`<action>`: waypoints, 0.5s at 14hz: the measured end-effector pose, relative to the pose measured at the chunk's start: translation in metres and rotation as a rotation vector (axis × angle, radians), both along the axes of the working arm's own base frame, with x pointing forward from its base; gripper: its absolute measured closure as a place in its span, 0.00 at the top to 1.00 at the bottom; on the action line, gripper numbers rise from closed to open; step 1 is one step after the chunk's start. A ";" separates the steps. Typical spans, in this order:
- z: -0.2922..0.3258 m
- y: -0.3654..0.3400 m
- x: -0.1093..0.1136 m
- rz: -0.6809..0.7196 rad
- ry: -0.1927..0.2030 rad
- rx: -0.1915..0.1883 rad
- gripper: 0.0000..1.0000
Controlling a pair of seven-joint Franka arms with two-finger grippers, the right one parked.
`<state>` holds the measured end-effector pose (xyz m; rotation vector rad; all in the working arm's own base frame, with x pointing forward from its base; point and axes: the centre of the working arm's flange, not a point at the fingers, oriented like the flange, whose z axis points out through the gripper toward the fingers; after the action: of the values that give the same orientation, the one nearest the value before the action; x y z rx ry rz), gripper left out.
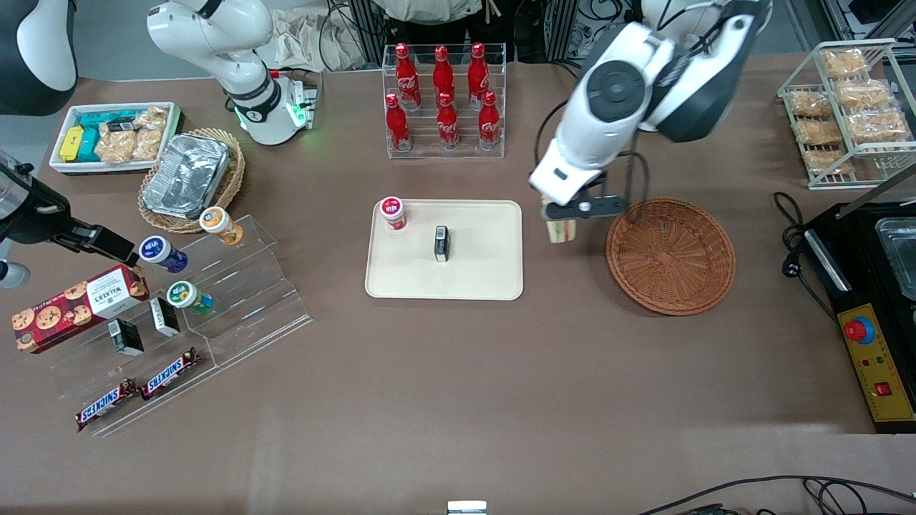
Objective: Place sandwich from basket to tray
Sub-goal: 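Lift the sandwich and carry it with the left gripper over the cream tray, then lower the sandwich onto the tray and open the left gripper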
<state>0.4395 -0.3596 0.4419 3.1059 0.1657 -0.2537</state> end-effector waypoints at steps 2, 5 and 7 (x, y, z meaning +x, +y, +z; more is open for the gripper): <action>-0.022 -0.030 -0.014 0.029 -0.018 -0.011 0.15; -0.046 -0.061 -0.023 0.040 -0.041 -0.039 0.15; -0.064 -0.067 -0.022 0.039 -0.033 -0.038 0.15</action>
<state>0.4174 -0.4263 0.3777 3.0636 0.2175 -0.2025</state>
